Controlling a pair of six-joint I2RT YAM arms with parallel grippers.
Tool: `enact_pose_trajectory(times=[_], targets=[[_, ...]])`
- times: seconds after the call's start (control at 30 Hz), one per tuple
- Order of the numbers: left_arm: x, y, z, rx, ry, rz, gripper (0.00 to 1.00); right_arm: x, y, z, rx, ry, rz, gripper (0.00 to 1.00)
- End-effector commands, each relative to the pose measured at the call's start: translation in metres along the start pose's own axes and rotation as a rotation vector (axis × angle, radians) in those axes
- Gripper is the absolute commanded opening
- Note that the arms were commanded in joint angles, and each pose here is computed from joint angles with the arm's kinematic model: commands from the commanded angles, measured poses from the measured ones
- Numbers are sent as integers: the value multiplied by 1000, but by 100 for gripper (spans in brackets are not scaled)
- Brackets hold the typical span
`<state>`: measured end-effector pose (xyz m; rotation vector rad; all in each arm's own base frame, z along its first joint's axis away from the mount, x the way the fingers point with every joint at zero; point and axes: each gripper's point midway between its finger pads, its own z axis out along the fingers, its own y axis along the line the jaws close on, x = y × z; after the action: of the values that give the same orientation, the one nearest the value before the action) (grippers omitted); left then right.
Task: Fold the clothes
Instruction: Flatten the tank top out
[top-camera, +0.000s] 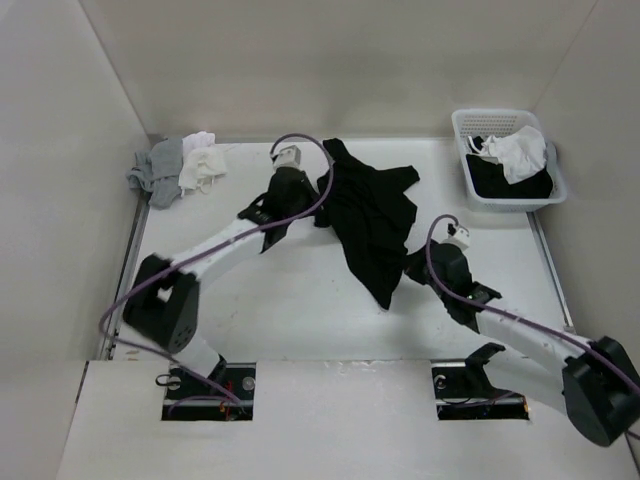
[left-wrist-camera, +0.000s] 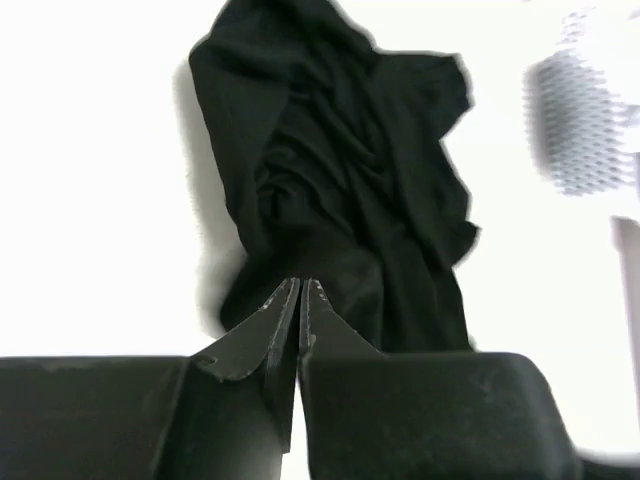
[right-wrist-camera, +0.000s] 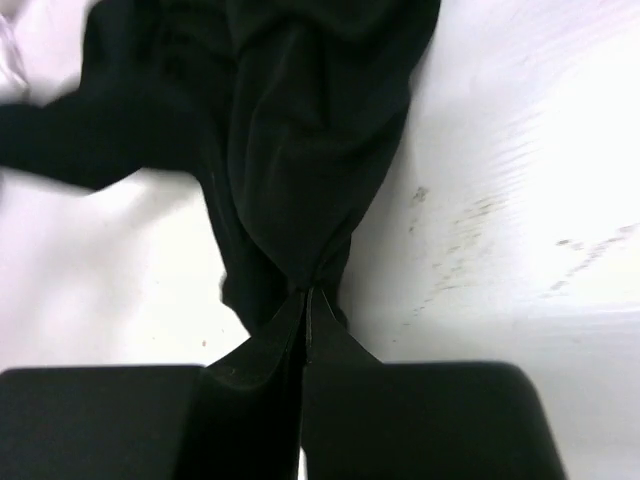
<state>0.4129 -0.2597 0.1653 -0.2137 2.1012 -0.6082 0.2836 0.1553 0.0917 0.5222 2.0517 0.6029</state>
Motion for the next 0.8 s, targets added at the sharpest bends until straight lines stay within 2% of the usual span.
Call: enact_pose_trajectory(times=[0.0, 0.17, 0.23, 0.33, 0.4, 0.47, 0.57, 0.63, 0.7, 0.77], targets=[[-22, 6, -58, 53, -133, 40, 1, -4, -26, -14, 76, -4, -43, 1], [25, 52, -121, -21, -89, 120, 10, -8, -39, -21, 97, -12, -20, 1], [45, 85, -137, -121, -53, 137, 23, -10, -45, -21, 119, -24, -10, 3], [58, 130, -152, -275, -74, 104, 39, -24, -53, -17, 156, -71, 16, 24], [59, 141, -155, -311, -95, 66, 41, -36, -50, -15, 151, -115, 17, 38], [59, 143, -151, -318, -111, 32, 44, -43, -43, -15, 138, -135, 4, 44], [67, 145, -133, -323, -84, 27, 46, -44, -32, -15, 111, -140, -21, 43], [80, 140, -118, -305, -33, 47, 46, -35, -25, -17, 86, -117, -46, 34], [98, 134, -106, -287, 42, 70, 40, -24, -21, -19, 66, -93, -67, 25], [114, 134, -99, -290, 105, 97, 39, -15, -22, -22, 56, -78, -74, 20]])
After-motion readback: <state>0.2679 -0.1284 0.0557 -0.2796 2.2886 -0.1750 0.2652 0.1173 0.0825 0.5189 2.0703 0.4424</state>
